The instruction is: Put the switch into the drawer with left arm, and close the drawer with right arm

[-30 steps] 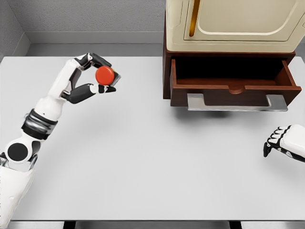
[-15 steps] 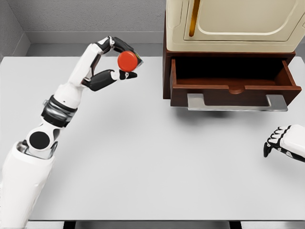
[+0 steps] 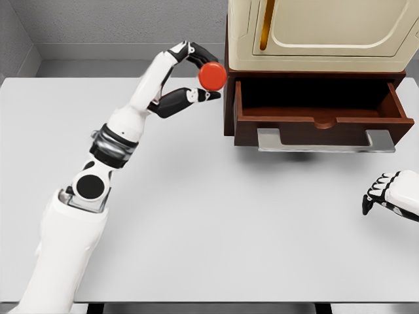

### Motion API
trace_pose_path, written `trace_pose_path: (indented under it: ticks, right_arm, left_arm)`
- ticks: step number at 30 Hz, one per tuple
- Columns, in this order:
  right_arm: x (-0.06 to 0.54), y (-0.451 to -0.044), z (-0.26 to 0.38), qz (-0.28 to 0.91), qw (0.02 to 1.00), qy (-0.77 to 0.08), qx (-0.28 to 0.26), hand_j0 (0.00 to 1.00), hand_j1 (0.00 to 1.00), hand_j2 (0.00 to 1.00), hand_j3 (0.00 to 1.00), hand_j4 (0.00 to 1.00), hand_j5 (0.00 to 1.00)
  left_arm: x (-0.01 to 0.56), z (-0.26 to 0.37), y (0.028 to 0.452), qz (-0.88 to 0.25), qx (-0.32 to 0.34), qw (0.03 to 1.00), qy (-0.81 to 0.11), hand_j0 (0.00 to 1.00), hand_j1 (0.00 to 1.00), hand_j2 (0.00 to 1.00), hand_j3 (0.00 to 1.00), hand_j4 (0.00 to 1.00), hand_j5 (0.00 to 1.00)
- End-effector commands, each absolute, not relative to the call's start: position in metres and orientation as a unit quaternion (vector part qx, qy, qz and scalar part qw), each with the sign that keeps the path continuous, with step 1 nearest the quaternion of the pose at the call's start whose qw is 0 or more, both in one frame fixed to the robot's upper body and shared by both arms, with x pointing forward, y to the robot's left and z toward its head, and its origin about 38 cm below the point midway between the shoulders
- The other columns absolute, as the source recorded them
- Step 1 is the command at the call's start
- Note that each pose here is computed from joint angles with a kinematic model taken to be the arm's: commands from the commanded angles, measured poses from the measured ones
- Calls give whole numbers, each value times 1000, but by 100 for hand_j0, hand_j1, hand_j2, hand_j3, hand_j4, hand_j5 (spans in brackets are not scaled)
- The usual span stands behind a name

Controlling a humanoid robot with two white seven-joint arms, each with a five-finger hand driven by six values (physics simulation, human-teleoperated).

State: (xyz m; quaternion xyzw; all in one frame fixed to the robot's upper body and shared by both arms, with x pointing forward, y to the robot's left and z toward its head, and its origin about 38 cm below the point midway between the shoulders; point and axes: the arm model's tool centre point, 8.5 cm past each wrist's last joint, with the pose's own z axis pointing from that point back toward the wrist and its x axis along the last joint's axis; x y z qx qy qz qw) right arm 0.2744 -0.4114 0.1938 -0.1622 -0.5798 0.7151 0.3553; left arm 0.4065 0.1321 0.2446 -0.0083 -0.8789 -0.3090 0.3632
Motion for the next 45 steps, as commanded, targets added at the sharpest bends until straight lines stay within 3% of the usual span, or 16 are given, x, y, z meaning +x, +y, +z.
trace_pose_path:
  ticks: [1, 13, 42, 43, 44, 45]
  right_arm:
    - [275, -412, 195, 714, 356, -581, -162, 35, 35, 35, 35, 35, 35]
    - [275, -412, 195, 714, 356, -581, -162, 35, 35, 35, 35, 35, 35]
    - [275, -412, 195, 713, 356, -582, -162, 35, 35, 35, 35, 35, 35]
    - [275, -412, 195, 713, 356, -582, -162, 35, 35, 35, 35, 35, 35]
    - [275, -411, 195, 713, 356, -582, -162, 35, 35, 35, 35, 35, 35]
    - [275, -412, 195, 714, 356, -581, -162, 35, 35, 35, 35, 35, 35]
  left_arm:
    - [407, 242, 123, -318, -5, 368, -874, 36, 36, 36, 36, 36, 36]
    - [417, 244, 88, -360, 36, 359, -860, 36, 36, 36, 36, 36, 36]
    - [418, 245, 57, -468, 148, 305, -816, 37, 37, 37, 37, 37, 37]
    - [419, 247, 57, -469, 150, 302, -816, 40, 40, 40, 40, 40, 40]
    - [419, 249, 56, -469, 152, 300, -816, 49, 49, 49, 49, 49, 49]
    - [420, 250, 57, -468, 154, 299, -817, 69, 69, 69, 69, 69, 69]
